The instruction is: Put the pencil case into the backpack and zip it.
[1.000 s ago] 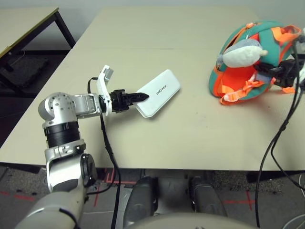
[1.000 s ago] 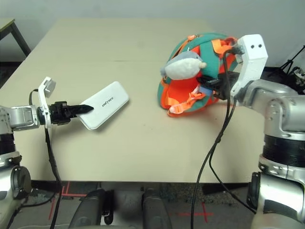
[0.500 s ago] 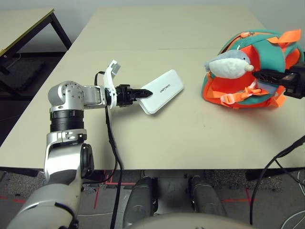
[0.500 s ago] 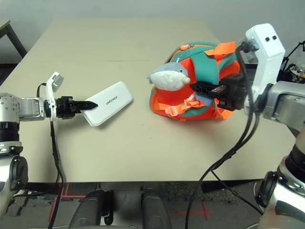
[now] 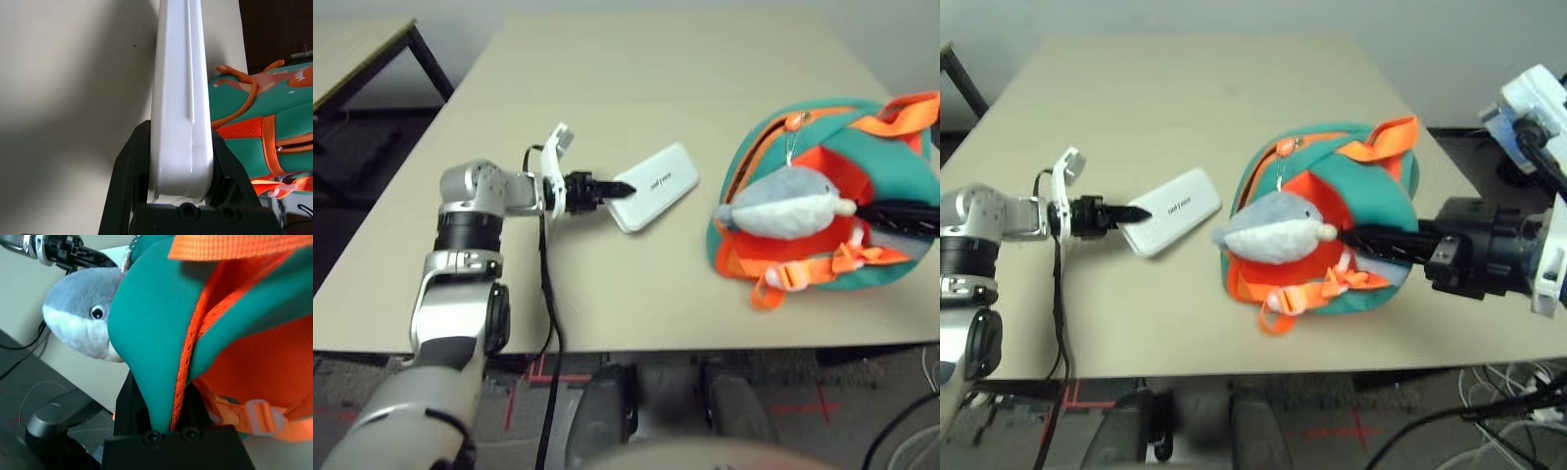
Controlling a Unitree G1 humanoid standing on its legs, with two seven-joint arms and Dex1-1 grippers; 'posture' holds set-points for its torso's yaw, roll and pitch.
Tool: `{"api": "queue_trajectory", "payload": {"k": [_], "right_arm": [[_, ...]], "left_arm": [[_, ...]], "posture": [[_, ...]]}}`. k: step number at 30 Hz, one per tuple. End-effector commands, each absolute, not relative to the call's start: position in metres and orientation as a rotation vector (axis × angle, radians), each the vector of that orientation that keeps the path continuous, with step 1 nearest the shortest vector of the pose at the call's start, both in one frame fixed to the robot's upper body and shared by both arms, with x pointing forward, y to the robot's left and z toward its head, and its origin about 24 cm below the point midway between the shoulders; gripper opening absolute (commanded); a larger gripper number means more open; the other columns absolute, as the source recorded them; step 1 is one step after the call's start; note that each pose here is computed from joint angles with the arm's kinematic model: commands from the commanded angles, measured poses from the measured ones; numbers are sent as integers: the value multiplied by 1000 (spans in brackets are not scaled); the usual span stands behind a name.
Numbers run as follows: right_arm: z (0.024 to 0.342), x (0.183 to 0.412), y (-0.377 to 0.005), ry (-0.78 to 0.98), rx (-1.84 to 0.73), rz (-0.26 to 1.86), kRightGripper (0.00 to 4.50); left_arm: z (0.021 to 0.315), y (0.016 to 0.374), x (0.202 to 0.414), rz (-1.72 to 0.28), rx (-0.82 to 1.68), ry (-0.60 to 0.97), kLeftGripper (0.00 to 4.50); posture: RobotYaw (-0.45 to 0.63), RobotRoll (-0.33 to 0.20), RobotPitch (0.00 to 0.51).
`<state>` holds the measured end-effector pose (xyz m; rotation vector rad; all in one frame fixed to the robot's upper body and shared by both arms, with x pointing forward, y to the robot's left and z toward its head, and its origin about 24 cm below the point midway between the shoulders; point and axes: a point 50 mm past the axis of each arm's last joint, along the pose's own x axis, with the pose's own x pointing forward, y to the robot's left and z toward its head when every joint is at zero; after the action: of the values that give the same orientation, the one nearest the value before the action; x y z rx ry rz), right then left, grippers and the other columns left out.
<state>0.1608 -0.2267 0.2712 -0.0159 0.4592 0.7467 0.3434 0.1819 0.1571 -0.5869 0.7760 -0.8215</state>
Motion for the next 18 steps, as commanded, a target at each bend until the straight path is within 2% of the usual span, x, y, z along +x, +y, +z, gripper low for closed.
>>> {"api": "queue_trajectory", "payload": {"k": [1,4,9,10,18], "right_arm": [[259,157,-224,459,-24,713,192],[248,156,-222,485,-30,713,192],[238,162,-215,483,2,755,192],[237,164,-215,483,3,762,192],[230,176,-216,482,-4,787,192]], "left_arm": [[184,193,341,-845,-521,718,1453],[202,201,337,-864,-462,688,1453],[252,219,329,-881,-306,601,1453],[263,221,326,-891,-271,586,1453],[326,217,296,-1075,-18,566,1453]], "posture": [[-217,0,111],[-199,0,114],[-175,0,118],[-140,0,122],[-92,0,126]]}}
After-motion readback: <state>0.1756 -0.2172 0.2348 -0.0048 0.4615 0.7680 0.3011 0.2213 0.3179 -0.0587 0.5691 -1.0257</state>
